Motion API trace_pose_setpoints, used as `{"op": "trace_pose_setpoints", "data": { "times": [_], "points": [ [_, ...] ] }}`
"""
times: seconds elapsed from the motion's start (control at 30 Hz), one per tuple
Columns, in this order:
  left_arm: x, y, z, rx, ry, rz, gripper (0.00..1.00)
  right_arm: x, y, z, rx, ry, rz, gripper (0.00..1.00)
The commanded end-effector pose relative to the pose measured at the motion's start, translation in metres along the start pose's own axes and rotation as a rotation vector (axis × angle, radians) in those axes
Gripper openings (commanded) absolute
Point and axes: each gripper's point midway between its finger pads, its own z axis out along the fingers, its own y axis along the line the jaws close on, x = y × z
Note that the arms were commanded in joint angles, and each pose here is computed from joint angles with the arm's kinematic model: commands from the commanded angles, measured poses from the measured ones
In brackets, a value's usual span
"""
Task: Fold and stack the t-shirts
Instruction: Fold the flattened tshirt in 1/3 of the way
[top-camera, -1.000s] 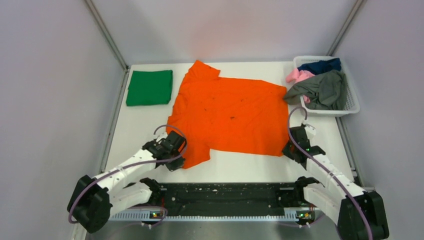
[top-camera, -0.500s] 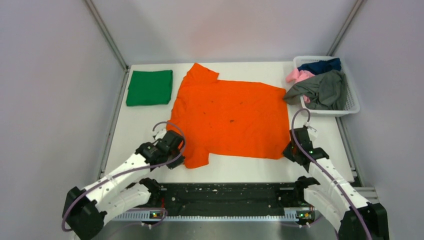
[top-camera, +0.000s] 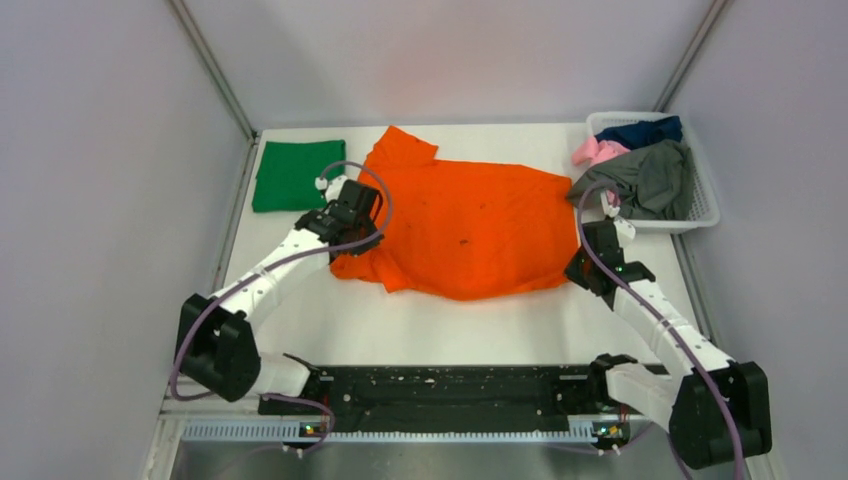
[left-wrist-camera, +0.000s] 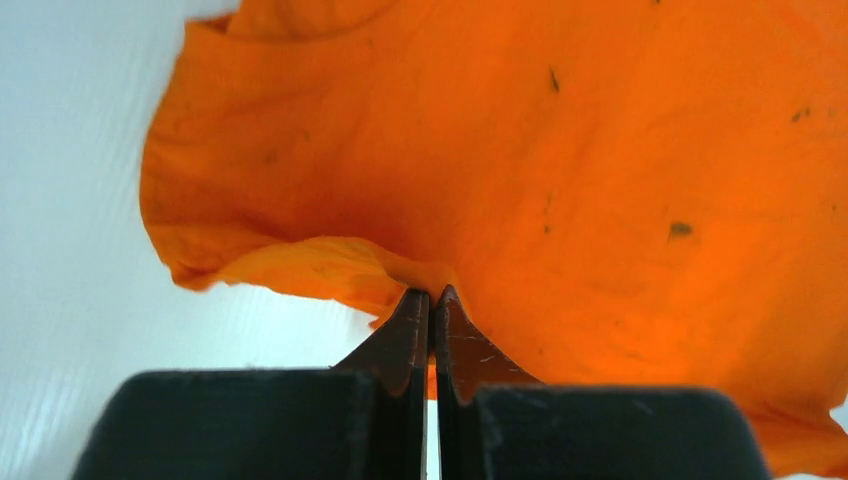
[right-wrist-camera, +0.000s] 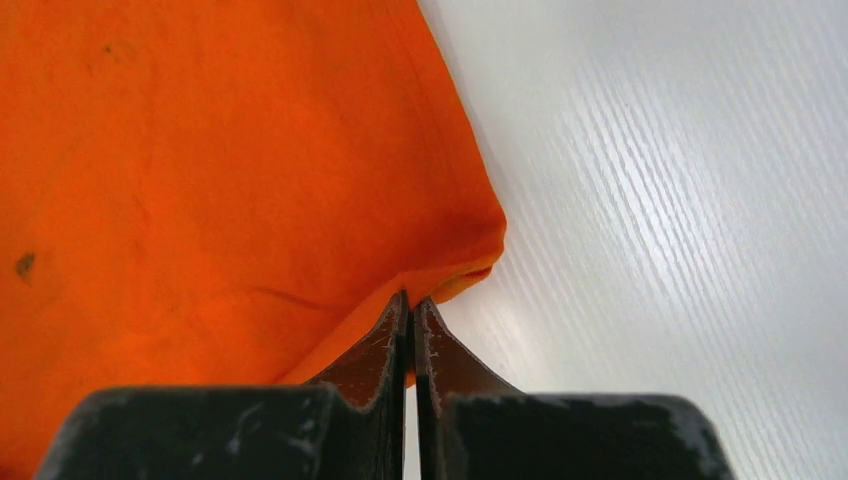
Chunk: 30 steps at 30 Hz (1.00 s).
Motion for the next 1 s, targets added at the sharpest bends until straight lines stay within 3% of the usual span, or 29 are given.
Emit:
{"op": "trace_pose_setpoints", "data": {
  "times": [0.0,0.37,0.97],
  "points": [
    [-0.044,-0.019,0.011,0.037,-0.071,0.043,0.00,-0.041,0.011,0.004,0.005,-0.095,-0.004,0.00],
    [-0.101,-0.047,0.034,0.015,-0.125,0.106,0.00,-0.062,0.023,0.026,0.026,-0.070,-0.026,0.00],
    [-0.154,-0.080,0.099,-0.003,-0.140,0.136,0.00,-0.093,0.030,0.063,0.050,-0.078,0.021,0.00]
  ]
}}
